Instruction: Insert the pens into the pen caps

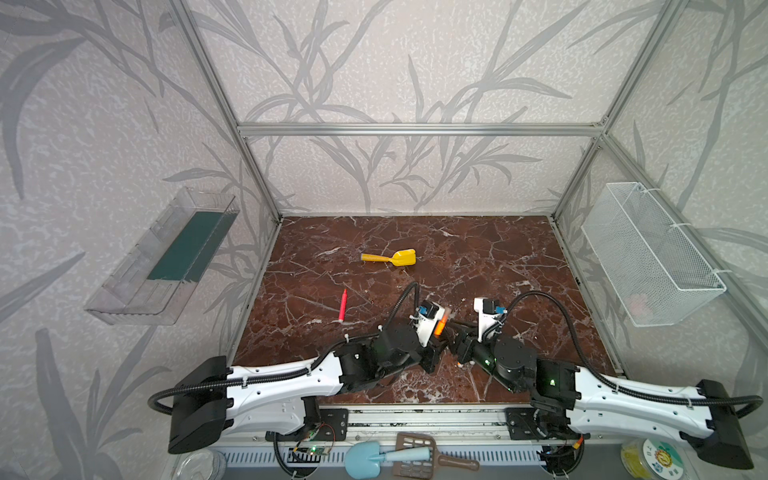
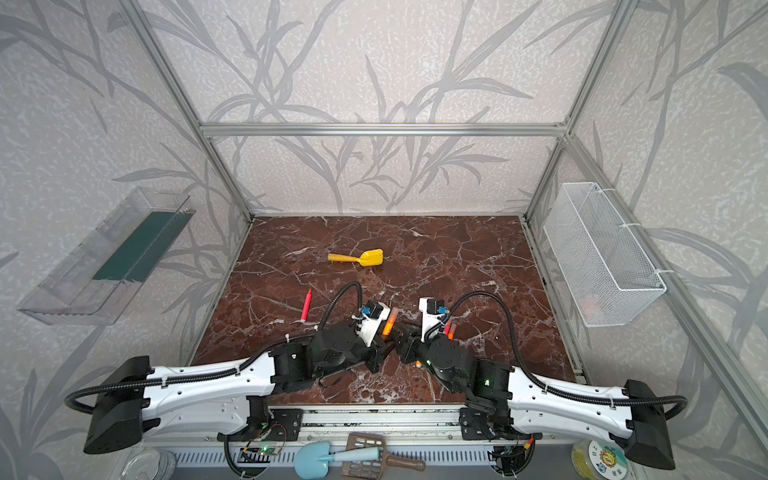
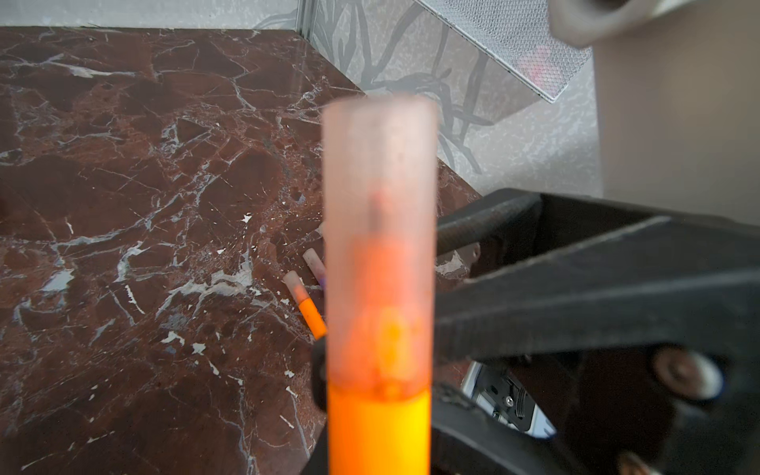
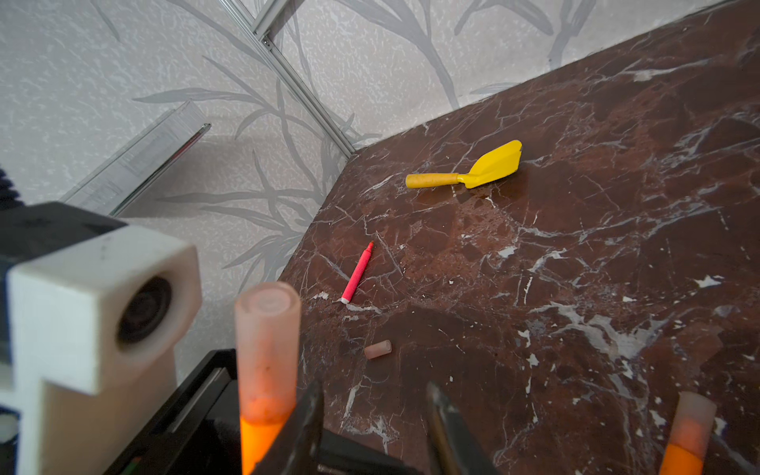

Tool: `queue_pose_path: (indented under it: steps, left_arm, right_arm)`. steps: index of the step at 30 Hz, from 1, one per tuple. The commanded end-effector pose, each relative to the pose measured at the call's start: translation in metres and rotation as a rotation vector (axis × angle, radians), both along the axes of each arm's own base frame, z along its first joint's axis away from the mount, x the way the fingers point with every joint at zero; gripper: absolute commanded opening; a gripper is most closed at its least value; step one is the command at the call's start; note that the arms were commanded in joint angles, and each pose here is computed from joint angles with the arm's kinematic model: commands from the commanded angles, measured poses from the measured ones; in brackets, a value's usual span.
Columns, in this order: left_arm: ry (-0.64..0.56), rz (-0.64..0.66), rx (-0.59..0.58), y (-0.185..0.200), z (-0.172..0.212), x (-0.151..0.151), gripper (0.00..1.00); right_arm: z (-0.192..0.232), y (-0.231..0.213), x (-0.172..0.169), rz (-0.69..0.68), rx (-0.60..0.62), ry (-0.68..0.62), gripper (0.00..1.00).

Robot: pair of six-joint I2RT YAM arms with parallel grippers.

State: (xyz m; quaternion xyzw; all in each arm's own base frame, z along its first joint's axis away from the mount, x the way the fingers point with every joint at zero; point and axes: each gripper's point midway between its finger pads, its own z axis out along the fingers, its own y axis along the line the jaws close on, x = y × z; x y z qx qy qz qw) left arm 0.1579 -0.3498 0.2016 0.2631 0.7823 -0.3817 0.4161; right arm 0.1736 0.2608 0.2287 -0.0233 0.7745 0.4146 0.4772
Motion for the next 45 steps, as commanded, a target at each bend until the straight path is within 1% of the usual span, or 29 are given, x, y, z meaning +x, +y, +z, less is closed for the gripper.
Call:
queue_pose_path:
  steps: [1, 5, 8, 11, 16, 19, 21, 26, 31, 32, 35, 37, 39, 42, 45]
  left_arm:
    - [-0.051, 0.025, -0.074, -0.007, 0.028, 0.007, 0.0]
    - [-0.055, 0.102, -0.045, 0.003, 0.022, 0.02, 0.0]
    - [-0.049, 0.114, -0.036, 0.004, 0.019, 0.022, 0.0]
    - [-0.042, 0.085, -0.038, -0.001, 0.019, 0.018, 0.0]
    - [-0.041, -0.021, -0.048, -0.018, 0.021, 0.002, 0.0]
    - [-0.049, -0.045, -0.047, -0.023, 0.021, -0.003, 0.0]
    - [-0.049, -0.045, -0.05, -0.023, 0.021, -0.003, 0.0]
    - [-0.05, -0.072, -0.053, -0.024, 0.022, -0.007, 0.0]
    - [-0.046, -0.066, -0.049, -0.02, 0.02, -0.008, 0.01]
    - [-0.044, -0.062, -0.043, -0.019, 0.018, -0.007, 0.04]
    - [-0.027, -0.01, -0.001, -0.009, 0.008, -0.002, 0.25]
    - [-0.012, 0.06, 0.051, 0.004, -0.003, 0.007, 0.4]
    - [0.01, 0.142, 0.109, 0.022, -0.017, 0.017, 0.5]
    - [0.079, 0.266, 0.171, 0.057, -0.039, 0.034, 0.59]
    - [0.163, 0.386, 0.201, 0.097, -0.061, 0.051, 0.63]
  right_arm:
    - [0.021, 0.008, -0.015, 0.106, 0.061, -0.052, 0.41]
    - [0.026, 0.001, -0.022, 0.129, 0.099, -0.057, 0.41]
    - [0.029, -0.002, -0.025, 0.143, 0.133, -0.067, 0.41]
    - [0.03, 0.0, -0.025, 0.143, 0.131, -0.074, 0.41]
    - [0.028, 0.008, -0.016, 0.107, 0.134, -0.078, 0.42]
    - [0.027, 0.014, -0.012, 0.095, 0.122, -0.083, 0.42]
    - [0.025, 0.018, -0.011, 0.1, 0.108, -0.075, 0.39]
    - [0.017, 0.019, -0.008, 0.08, 0.09, -0.055, 0.24]
    - [0.007, 0.012, -0.004, 0.045, 0.074, -0.032, 0.14]
    - [0.005, 0.01, -0.003, 0.037, 0.071, -0.028, 0.13]
    - [-0.002, 0.004, 0.001, 0.015, 0.056, -0.014, 0.11]
    - [-0.009, 0.0, 0.005, -0.009, 0.033, 0.003, 0.09]
    - [-0.019, -0.005, 0.01, -0.035, 0.006, 0.022, 0.08]
    - [-0.037, -0.015, 0.018, -0.091, -0.047, 0.059, 0.06]
    - [-0.056, -0.022, 0.024, -0.131, -0.087, 0.092, 0.06]
